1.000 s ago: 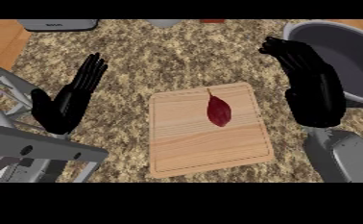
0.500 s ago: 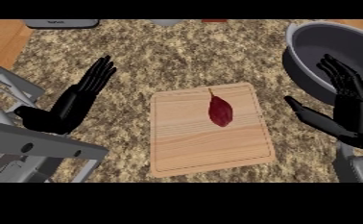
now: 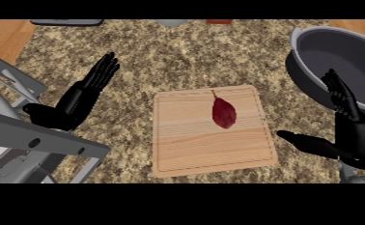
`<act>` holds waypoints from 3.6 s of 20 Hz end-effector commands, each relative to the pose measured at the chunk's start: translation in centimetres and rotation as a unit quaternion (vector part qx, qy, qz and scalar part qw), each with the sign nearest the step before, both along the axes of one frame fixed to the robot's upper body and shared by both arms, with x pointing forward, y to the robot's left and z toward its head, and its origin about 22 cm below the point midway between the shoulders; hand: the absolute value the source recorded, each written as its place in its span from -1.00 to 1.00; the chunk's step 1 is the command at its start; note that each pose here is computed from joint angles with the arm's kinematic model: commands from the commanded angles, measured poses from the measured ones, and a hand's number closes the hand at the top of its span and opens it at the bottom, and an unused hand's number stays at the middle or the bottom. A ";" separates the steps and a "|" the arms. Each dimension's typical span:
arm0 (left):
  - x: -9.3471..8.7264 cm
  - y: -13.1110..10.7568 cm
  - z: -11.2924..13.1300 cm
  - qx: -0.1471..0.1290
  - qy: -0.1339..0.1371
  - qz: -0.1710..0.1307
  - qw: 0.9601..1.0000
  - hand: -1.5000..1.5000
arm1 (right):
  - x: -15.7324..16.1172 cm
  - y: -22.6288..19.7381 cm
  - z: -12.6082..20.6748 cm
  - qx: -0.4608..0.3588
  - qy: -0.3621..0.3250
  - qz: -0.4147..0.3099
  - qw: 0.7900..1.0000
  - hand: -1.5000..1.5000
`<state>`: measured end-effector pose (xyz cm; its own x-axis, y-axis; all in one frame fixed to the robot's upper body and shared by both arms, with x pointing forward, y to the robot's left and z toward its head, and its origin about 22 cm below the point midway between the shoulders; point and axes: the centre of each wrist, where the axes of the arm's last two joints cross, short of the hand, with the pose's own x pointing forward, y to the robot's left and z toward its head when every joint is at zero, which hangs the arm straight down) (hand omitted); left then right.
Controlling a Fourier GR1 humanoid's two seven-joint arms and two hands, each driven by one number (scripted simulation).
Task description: Pick the pear from the cutting board and place it in the pot
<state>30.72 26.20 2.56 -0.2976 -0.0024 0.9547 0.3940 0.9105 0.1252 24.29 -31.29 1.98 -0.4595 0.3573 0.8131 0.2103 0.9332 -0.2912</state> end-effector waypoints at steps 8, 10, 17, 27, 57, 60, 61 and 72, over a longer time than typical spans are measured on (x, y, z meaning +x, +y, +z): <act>-1.6 -0.1 -3.8 -0.024 0.081 0.157 0.984 0.00 | -2.1 -0.8 -0.7 -0.203 0.224 0.052 0.952 -1.00; -0.5 -0.3 -3.0 -0.027 0.072 0.166 0.983 0.00 | -1.6 1.0 -0.3 -0.201 0.232 0.062 0.950 -1.00; -0.8 -0.1 -3.6 -0.025 0.075 0.173 0.982 0.00 | -0.7 4.8 -0.5 -0.208 0.274 0.077 0.936 -1.00; -0.6 -1.4 -3.6 -0.028 0.079 0.179 0.980 0.00 | 0.8 7.7 -1.2 -0.241 0.346 0.073 0.904 -1.00; -1.6 -1.5 -3.7 -0.029 0.085 0.181 0.979 0.00 | 4.1 12.7 -4.2 -0.285 0.254 0.014 0.924 1.00; -1.3 0.2 -3.9 -0.022 0.079 0.207 0.975 0.00 | 4.6 11.9 -3.3 -0.289 0.244 0.009 0.926 1.00; -1.9 -0.6 -4.4 -0.022 0.074 0.193 0.978 0.00 | 7.0 10.8 -2.5 -0.292 0.272 -0.042 0.916 1.00; 1.3 -2.9 -2.4 -0.021 0.056 0.110 0.992 0.00 | 16.3 4.5 5.2 -0.318 0.374 -0.348 0.798 1.00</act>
